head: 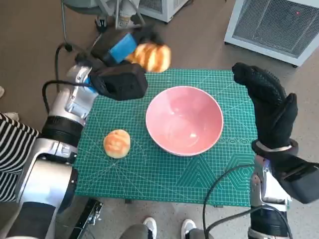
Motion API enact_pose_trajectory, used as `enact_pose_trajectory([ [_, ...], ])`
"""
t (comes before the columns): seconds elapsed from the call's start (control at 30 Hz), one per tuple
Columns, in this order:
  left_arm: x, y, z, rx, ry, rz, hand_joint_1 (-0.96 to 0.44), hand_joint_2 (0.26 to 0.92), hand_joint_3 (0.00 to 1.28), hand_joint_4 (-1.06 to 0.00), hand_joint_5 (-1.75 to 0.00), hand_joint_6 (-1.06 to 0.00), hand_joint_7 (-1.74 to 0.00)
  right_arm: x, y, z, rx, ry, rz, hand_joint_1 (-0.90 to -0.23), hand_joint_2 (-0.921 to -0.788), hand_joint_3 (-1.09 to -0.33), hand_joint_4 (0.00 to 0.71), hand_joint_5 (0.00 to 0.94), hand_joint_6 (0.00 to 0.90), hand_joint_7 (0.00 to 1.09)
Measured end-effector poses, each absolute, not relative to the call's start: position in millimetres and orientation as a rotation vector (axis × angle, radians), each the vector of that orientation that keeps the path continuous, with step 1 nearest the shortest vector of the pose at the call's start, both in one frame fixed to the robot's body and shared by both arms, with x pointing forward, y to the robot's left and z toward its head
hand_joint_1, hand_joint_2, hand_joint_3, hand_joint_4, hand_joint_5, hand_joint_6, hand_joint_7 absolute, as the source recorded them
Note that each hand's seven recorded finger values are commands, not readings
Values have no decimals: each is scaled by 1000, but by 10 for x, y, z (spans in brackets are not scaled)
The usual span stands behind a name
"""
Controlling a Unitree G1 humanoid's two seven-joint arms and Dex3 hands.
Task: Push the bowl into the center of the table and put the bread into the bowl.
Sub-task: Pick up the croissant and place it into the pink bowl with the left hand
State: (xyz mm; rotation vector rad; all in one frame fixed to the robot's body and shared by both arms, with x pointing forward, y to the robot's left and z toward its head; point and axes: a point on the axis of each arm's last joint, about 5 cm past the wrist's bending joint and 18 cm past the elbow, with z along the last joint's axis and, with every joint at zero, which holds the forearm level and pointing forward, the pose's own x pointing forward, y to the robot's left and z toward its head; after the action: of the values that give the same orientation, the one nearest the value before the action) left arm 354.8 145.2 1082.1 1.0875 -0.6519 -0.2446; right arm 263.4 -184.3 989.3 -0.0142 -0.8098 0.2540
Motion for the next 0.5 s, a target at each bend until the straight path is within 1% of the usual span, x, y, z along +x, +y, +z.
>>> enact_pose_trajectory([
  [0.1, 3488, 1399, 10788, 1088, -709, -280, 2, 920, 115, -641, -1089, -566, -1343, 2634, -1846, 9893, -7, -811, 257, -698, -921, -720, 213, 6, 130, 419],
  [0.2, 3443, 1355, 10718, 1100, -735, -316, 2, 921, 110, -658, -1080, -560, -1338, 2633, -1850, 9891, 2, -813, 258, -700, -921, -719, 214, 6, 131, 420],
  [0.4, 3395, 1297, 10542, 1129, -735, -380, 2, 921, 107, -669, -1091, -552, -1325, 2629, -1855, 9883, 7, -811, 259, -700, -921, -719, 214, 5, 131, 420],
  [0.5, 3377, 1258, 10462, 1140, -735, -418, 1, 921, 118, -660, -1130, -535, -1314, 2625, -1859, 9875, 6, -808, 258, -700, -921, -719, 214, 5, 131, 420],
])
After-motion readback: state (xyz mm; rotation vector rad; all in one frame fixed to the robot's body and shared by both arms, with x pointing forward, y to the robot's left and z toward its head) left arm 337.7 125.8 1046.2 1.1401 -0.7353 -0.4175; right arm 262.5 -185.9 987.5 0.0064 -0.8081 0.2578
